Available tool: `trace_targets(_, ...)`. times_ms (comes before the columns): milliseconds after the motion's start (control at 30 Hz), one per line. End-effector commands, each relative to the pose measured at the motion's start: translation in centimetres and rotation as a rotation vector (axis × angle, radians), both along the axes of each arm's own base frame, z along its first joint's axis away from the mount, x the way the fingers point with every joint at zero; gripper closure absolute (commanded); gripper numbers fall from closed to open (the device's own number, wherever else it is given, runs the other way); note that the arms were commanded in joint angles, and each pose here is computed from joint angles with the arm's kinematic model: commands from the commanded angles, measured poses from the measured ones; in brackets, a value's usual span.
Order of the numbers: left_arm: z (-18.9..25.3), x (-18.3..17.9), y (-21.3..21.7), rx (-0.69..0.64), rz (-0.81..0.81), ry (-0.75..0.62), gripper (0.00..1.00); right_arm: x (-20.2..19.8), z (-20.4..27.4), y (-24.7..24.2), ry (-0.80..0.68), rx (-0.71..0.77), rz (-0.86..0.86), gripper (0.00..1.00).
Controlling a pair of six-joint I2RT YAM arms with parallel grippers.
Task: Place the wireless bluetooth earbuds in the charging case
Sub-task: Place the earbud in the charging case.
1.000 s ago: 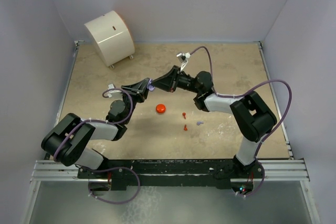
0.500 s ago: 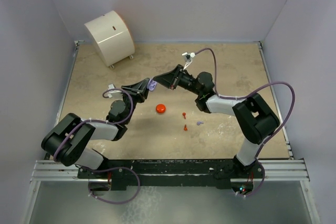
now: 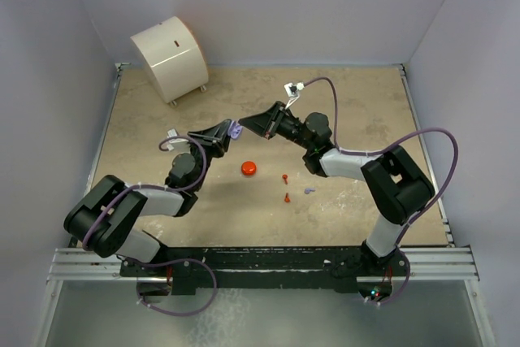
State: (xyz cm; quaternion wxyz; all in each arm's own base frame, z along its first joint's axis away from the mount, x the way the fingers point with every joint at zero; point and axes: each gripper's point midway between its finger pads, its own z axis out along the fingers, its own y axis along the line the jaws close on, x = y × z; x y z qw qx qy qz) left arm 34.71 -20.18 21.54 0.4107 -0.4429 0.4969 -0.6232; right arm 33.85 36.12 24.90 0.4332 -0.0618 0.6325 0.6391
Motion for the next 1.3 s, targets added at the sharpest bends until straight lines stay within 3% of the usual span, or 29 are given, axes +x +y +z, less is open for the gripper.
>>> trace_targets(0, 2.9, 0.5, -0.4, -0.031, 0.007, -0.073, 1.00, -0.3, 2.8, -0.7, -0.055, 0.057, -0.016, 1.00)
trace_targets(1267, 3.5, 1.5, -1.7, -0.043, -0.014, -0.097, 1.00, -0.9, 1.7, 0.0, -0.032, 0.058, 0.014, 1.00)
